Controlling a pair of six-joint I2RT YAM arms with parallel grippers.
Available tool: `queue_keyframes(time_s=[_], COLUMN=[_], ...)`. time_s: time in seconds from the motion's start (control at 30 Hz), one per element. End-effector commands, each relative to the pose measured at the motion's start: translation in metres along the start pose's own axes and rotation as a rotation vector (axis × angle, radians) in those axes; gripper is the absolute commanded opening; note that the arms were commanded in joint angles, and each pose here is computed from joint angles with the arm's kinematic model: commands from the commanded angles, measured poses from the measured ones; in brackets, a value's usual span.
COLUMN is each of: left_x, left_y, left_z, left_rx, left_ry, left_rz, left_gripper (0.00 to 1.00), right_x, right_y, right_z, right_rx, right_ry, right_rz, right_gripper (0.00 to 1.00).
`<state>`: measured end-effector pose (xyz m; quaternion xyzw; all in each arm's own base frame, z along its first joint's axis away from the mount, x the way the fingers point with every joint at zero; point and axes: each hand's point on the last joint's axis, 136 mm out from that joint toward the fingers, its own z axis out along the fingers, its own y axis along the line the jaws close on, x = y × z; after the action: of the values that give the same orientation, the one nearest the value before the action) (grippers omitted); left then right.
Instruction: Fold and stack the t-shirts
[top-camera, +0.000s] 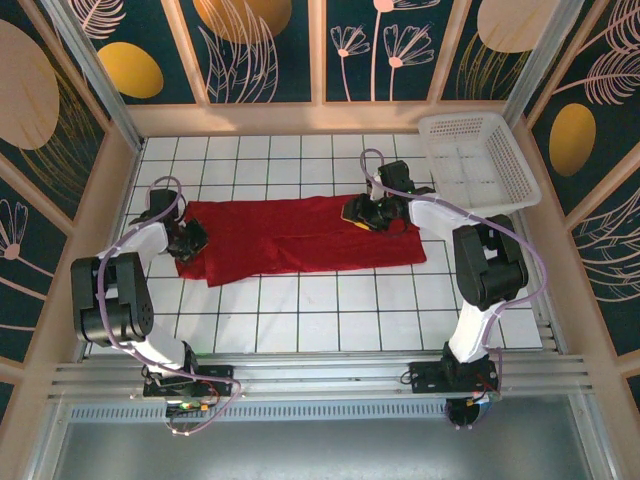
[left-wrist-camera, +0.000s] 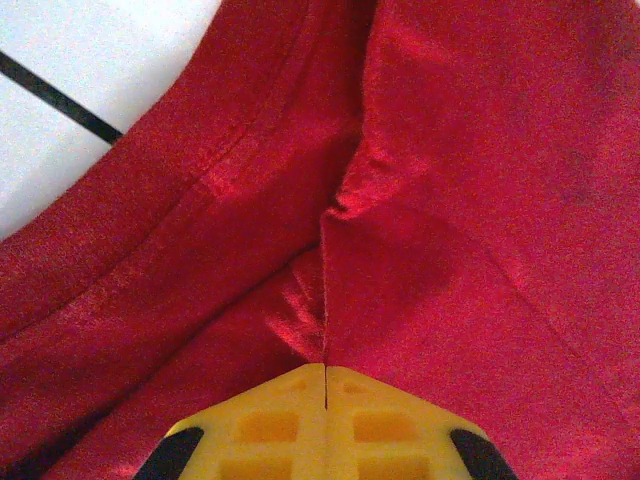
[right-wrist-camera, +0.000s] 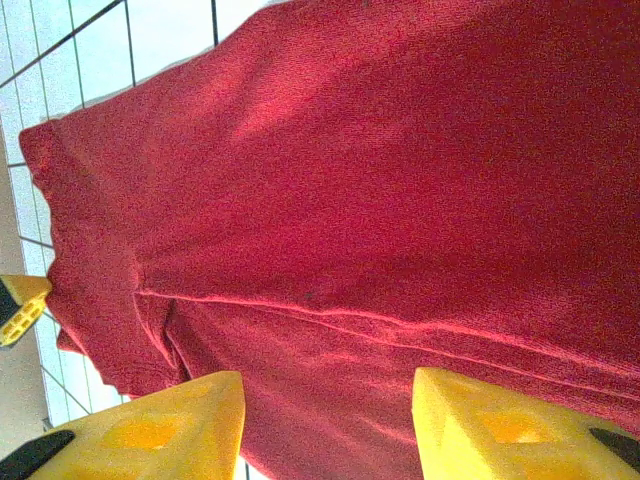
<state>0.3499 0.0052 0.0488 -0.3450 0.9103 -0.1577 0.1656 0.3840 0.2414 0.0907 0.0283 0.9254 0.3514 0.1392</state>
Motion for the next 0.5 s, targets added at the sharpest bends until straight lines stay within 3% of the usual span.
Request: queue_keyframes(time_s=[0.0,0.27,0.47], left_x=[-0.011,-0.039,-0.049], left_y=[-0.01,-0.026,-0.017], left_z=[-0.017,-0.028,-0.006], left_rx=[0.007,-0.012,-0.082], left_ry=[-0.031,-0.077,-0.063], left_rz=[0.012,0.023,0.033], left_gripper=[0.0,0.0,0.0], right_x=[-0.004,-0.007,-0.012], right_y=[0.006,0.003,-0.004], right_z=[0.003,0.002,-0.005], right_rx=[-0.009,0.008,0.032], right_ry=[-0.009,-0.021,-0.046], right_rz=[-0.021,-0.018,-0.007], right_gripper=[0.48,0.48,0.48])
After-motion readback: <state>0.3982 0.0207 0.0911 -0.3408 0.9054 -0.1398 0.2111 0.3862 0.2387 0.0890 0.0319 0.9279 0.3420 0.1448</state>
